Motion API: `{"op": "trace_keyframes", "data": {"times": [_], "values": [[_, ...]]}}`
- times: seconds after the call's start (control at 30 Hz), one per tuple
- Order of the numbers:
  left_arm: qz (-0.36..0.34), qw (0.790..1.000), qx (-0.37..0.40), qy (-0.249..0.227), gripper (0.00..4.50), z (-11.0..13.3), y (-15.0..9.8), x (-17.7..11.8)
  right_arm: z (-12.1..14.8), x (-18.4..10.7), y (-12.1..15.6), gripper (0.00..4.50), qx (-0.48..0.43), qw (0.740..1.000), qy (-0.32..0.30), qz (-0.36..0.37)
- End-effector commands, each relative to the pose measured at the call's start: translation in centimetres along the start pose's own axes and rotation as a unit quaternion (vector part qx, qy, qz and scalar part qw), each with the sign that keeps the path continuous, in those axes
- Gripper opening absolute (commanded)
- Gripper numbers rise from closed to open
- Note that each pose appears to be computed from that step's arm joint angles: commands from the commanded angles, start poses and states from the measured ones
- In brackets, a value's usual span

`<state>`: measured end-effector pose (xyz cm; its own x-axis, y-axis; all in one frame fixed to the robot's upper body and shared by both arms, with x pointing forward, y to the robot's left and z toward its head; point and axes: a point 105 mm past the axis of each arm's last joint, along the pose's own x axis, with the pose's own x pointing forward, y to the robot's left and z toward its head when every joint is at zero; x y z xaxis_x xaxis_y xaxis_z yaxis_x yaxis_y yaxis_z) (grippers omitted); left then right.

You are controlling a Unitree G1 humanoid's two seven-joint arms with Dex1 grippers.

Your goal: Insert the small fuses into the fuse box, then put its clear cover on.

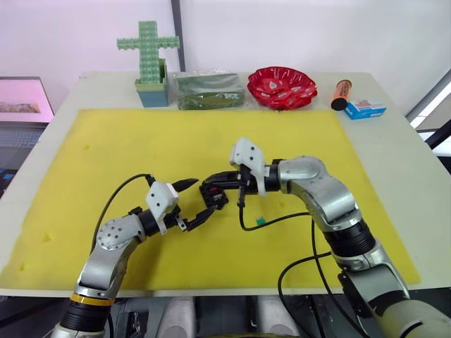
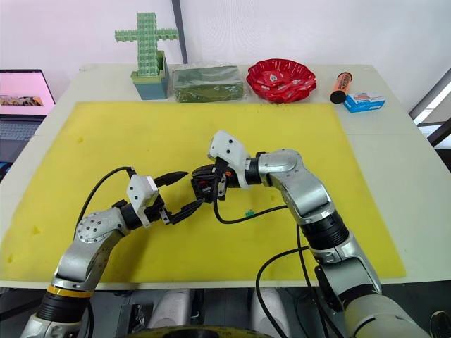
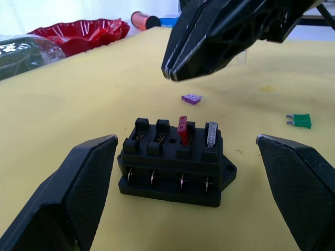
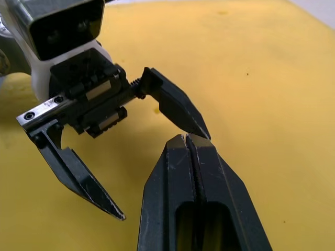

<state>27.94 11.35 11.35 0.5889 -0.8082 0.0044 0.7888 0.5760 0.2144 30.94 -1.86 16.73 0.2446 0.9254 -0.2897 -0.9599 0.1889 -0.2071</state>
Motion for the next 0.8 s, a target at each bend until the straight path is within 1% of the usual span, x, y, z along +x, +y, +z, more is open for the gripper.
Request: {"op": "trace_keyframes", "data": {"times": [0.03, 0.27, 0.4, 0.5, 0.8], "values": [[0.003, 1.0, 0.011, -0.016, 4.5, 1.0, 0.2, -0.1, 0.6, -0.1, -0.3, 0.02, -0.011, 1.0, -0.01, -0.011], [0.003, 1.0, 0.012, -0.012, 4.5, 0.9, 0.2, -0.2, -0.4, 0.3, -0.3, 0.02, -0.005, 1.0, 0.005, -0.008], [0.004, 1.0, 0.012, -0.011, 4.5, 0.9, 0.2, -0.2, -1.2, 0.2, -0.7, 0.02, 0.0, 1.0, 0.014, -0.017], [0.004, 1.0, 0.011, -0.011, 4.5, 0.9, 0.2, -0.3, -1.3, 0.2, -0.8, 0.02, 0.004, 1.0, 0.014, -0.019], [0.003, 1.0, 0.012, -0.009, 4.5, 0.9, 0.2, -0.3, -2.2, 0.1, -0.4, 0.02, 0.005, 1.0, 0.029, -0.012]]}}
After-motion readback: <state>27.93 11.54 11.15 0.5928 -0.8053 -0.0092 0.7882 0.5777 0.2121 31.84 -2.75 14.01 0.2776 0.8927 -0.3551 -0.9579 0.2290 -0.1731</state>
